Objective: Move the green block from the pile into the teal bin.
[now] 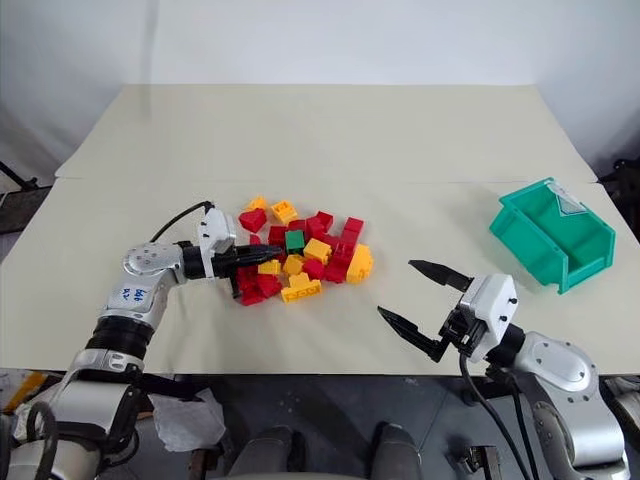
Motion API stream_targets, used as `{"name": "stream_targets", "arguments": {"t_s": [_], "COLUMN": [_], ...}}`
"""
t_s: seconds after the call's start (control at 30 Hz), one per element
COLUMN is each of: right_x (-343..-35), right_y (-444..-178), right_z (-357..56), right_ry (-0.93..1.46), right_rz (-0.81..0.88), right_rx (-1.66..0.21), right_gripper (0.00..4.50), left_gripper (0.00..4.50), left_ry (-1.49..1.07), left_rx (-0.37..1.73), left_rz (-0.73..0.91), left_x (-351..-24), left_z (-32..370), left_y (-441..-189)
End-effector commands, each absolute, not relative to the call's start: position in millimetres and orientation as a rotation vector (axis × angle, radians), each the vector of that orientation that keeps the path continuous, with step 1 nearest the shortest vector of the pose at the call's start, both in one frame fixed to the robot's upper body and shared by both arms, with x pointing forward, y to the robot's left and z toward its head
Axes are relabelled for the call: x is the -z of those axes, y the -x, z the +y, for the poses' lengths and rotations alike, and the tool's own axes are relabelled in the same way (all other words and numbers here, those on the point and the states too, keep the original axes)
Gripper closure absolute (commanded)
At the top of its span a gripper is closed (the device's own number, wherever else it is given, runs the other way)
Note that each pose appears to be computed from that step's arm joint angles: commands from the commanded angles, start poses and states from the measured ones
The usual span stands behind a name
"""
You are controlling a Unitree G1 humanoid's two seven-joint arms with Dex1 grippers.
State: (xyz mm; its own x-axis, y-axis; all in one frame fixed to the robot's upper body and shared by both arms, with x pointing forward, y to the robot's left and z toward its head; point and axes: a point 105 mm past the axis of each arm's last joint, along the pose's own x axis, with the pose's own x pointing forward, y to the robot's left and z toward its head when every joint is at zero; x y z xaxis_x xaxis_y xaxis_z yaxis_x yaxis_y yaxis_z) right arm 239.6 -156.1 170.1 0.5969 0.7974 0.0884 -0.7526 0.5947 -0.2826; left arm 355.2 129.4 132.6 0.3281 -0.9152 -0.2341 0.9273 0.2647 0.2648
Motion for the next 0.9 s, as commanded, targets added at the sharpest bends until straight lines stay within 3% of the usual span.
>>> {"name": "stream_targets", "arguments": {"t_s": [0.03, 0.17, 0.27, 0.53, 0.7, 0.9], "right_x": [-178.5, -177.4, -176.6, -174.8, -181.1, -182.5], "right_y": [-232.2, -230.5, -228.3, -231.2, -243.0, -248.0], "right_z": [-153.0, -152.1, -152.8, -158.4, -155.7, -157.2], "right_ry": [0.238, 0.228, 0.224, 0.238, 0.265, 0.271], "right_rz": [-0.267, -0.273, -0.278, -0.275, -0.290, -0.290], "right_rx": [-0.905, -0.895, -0.891, -0.891, -0.933, -0.949], "right_gripper": [0.00, 0.00, 0.00, 0.00, 0.00, 0.00], "left_gripper": [4.48, 4.48, 4.48, 4.48, 2.97, 1.09], "left_ry": [-0.401, -0.401, -0.333, -0.269, -0.278, -0.266], "left_rx": [1.349, 1.368, 1.249, 1.018, 0.833, 0.813], "left_rz": [0.064, 0.040, -0.029, -0.040, 0.022, 0.036], "left_x": [-129.1, -138.3, -164.8, -184.8, -176.4, -164.6], "left_z": [113.8, 110.1, 141.5, 217.9, 280.2, 274.0], "left_y": [-342.1, -338.9, -348.0, -345.0, -316.4, -310.4]}}
